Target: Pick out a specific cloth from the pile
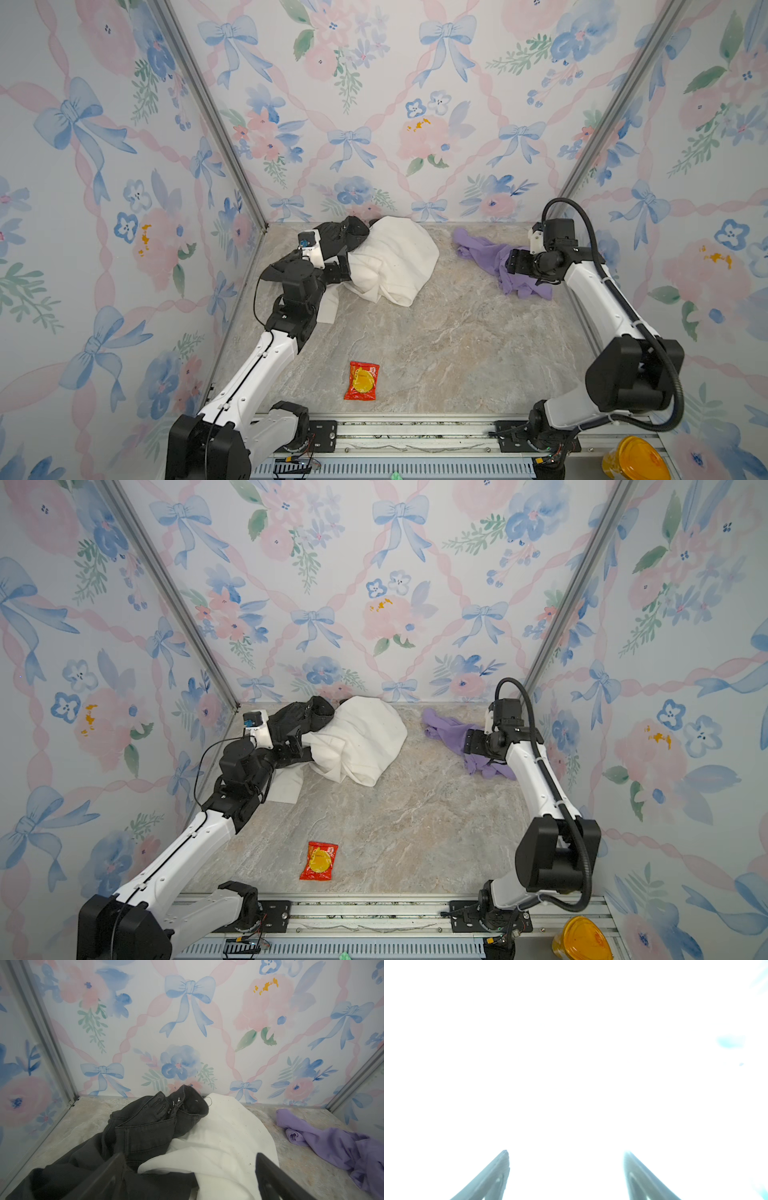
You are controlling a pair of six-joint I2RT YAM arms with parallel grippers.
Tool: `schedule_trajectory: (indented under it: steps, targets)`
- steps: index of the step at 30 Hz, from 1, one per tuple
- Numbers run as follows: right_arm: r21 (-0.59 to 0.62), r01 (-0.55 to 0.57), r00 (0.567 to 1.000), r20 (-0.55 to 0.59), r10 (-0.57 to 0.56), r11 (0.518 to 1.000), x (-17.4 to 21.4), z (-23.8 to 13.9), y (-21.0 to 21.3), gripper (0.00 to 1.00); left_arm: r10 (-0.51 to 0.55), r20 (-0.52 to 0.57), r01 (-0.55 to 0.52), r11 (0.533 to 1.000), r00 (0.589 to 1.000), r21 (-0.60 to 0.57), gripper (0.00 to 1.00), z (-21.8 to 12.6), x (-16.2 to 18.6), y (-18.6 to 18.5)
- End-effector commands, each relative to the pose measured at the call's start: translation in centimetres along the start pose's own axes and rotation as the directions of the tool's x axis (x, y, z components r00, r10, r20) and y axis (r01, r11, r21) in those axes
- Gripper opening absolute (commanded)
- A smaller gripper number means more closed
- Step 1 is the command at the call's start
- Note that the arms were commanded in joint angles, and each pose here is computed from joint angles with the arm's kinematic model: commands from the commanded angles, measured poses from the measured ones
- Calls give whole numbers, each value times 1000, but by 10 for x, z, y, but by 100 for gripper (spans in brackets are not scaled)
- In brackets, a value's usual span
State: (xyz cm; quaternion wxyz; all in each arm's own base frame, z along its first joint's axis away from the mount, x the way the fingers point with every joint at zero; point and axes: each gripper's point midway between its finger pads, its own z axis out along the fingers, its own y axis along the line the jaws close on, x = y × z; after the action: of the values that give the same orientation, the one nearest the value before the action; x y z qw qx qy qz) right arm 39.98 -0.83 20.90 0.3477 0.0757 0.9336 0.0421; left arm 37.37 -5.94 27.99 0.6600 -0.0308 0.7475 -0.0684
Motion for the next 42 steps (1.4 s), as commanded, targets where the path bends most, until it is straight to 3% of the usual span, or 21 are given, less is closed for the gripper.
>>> schedule_trajectory:
  steps: [1,5,9,12,19,27,32,42]
  targets:
    - [13,-5,977,214,2,1000,-18,-2,-8,91,13,94,-3,994,995,-106,98,-11,1,26]
    - [38,-5,939,343,-8,999,-3,-3,-17,96,91,87,-77,985,992,-156,98,-20,33,44]
    - [72,-7,915,403,-23,997,24,10,-29,100,74,102,-47,968,992,-248,98,-30,60,75]
    - [113,-53,905,426,0,992,39,19,-41,97,51,117,-16,959,992,-282,98,-38,81,91]
    - [140,-38,868,495,-37,989,53,36,-47,97,65,99,-36,962,993,-271,98,-40,118,100]
    - [111,54,877,471,-100,992,60,70,-26,97,91,95,-72,980,991,-187,98,-13,124,87]
    - [86,145,861,480,-169,986,71,85,-8,97,86,67,-71,977,994,-199,98,-4,138,91]
    - [72,159,851,496,-173,985,74,85,-4,97,118,58,-101,964,991,-244,98,1,138,91]
